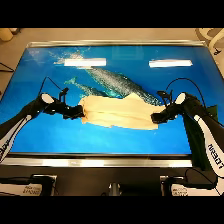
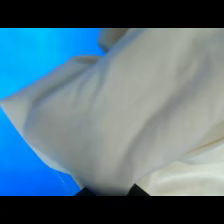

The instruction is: Fold the shirts.

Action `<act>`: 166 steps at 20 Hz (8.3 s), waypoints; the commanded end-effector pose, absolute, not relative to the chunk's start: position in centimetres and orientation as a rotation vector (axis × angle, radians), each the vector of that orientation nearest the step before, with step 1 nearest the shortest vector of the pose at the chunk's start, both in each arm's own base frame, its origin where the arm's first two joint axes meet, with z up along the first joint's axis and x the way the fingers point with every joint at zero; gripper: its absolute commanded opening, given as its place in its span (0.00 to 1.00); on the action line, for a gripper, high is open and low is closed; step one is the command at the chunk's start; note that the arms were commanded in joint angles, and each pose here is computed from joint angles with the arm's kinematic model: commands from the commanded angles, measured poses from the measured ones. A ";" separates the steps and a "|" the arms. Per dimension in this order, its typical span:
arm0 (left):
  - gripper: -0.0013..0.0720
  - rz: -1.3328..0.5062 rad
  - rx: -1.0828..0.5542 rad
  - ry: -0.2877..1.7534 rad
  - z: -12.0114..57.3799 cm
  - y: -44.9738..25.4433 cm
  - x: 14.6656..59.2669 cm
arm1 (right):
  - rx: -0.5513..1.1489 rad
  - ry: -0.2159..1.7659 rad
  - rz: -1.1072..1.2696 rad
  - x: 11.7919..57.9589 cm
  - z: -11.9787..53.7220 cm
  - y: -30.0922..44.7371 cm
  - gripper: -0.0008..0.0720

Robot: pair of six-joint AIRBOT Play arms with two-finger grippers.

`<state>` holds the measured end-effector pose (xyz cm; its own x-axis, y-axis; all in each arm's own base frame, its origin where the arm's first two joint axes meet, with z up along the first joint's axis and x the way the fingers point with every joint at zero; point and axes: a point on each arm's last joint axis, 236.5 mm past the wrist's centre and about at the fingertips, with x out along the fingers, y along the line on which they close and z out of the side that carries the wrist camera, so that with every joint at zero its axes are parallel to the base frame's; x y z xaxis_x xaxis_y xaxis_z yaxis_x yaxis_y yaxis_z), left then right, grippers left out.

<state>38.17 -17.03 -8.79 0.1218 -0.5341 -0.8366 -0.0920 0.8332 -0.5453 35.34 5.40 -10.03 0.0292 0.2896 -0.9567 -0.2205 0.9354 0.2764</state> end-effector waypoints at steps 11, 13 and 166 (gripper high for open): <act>0.05 -0.915 -0.219 1.502 -1.1 -29.9 25.4 | -0.123 1.025 0.266 49.5 1.1 2.3 0.03; 0.05 -0.972 -0.201 1.467 -0.5 -33.5 23.5 | -0.133 0.983 0.265 51.0 3.1 2.2 0.03; 0.05 -0.537 -0.333 1.035 10.3 -13.8 43.7 | -0.274 1.075 0.786 37.6 0.9 20.9 0.03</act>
<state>41.97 -13.70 1.09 0.2102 -0.5660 -0.7972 0.1302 0.8243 -0.5509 34.28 23.75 -5.11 0.0539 0.5164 -0.8547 -0.5857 0.7096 0.3918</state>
